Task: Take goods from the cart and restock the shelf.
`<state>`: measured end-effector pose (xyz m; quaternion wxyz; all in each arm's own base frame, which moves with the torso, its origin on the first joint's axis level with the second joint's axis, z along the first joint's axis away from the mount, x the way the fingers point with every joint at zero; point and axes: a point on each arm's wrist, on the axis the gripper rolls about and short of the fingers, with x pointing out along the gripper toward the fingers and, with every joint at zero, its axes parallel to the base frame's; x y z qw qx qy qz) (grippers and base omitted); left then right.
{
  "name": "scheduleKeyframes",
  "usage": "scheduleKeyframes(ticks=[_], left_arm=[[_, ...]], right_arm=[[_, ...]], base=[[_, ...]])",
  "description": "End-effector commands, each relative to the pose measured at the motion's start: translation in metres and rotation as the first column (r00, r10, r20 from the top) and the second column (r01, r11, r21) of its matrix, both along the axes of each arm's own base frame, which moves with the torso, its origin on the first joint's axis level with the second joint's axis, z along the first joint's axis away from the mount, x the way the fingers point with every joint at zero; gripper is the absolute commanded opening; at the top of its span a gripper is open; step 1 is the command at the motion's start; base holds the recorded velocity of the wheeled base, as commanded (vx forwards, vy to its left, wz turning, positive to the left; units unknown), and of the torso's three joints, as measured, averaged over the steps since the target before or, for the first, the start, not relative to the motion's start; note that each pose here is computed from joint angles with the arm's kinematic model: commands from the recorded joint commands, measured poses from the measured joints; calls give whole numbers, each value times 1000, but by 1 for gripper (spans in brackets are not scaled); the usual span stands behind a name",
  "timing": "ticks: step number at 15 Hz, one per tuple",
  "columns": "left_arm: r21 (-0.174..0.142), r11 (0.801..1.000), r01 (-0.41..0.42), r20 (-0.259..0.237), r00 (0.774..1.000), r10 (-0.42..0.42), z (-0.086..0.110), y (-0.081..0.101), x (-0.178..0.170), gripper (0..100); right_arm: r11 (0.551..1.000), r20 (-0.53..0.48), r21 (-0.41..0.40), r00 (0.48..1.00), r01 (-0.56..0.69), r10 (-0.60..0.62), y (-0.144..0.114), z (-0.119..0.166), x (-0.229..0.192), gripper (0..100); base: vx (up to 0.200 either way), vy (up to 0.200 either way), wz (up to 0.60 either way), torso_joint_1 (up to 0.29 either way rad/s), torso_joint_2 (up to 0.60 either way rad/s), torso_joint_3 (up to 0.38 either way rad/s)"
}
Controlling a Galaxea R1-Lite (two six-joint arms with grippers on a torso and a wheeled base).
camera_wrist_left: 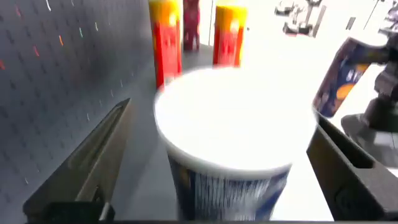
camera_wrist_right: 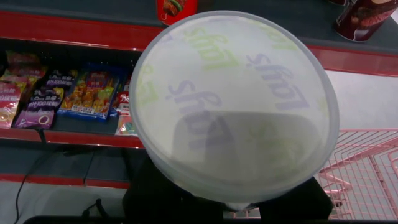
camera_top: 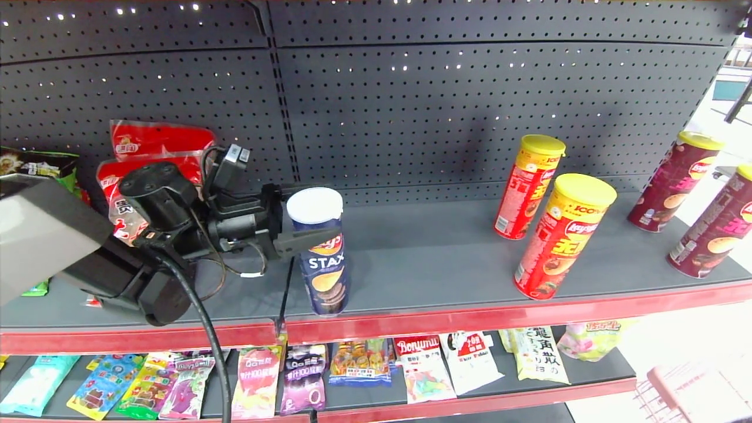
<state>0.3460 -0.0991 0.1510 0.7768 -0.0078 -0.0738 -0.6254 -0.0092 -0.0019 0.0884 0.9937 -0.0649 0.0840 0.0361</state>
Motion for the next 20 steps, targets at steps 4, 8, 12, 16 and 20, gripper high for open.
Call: scheduleKeyframes(ticks=[4, 8, 12, 16, 20], left_arm=[[-27, 1000, -1, 78, 997, 3, 22, 0, 7, 100], [-45, 999, 7, 76, 997, -4, 35, 1, 4, 100], [-96, 995, -32, 132, 990, 45, 72, 12, 7, 100], [-139, 981, -139, 118, 981, 155, 83, 25, 9, 100], [-191, 949, -252, 66, 961, 269, 91, 25, 10, 100]], right_arm=[[1000, -2, -1, 1000, -1, 1, 0, 0, 0, 0], [1000, -2, -1, 1000, -1, 1, 0, 0, 0, 0], [1000, -2, 0, 1000, -2, 2, 0, 0, 0, 0], [1000, -1, 0, 1000, -1, 1, 0, 0, 0, 0], [1000, 1, 0, 1000, 4, -4, 0, 0, 0, 0]], base=[[0, 0, 0, 0, 0, 0], [0, 0, 0, 0, 0, 0], [0, 0, 0, 0, 0, 0], [0, 0, 0, 0, 0, 0], [0, 0, 0, 0, 0, 0]])
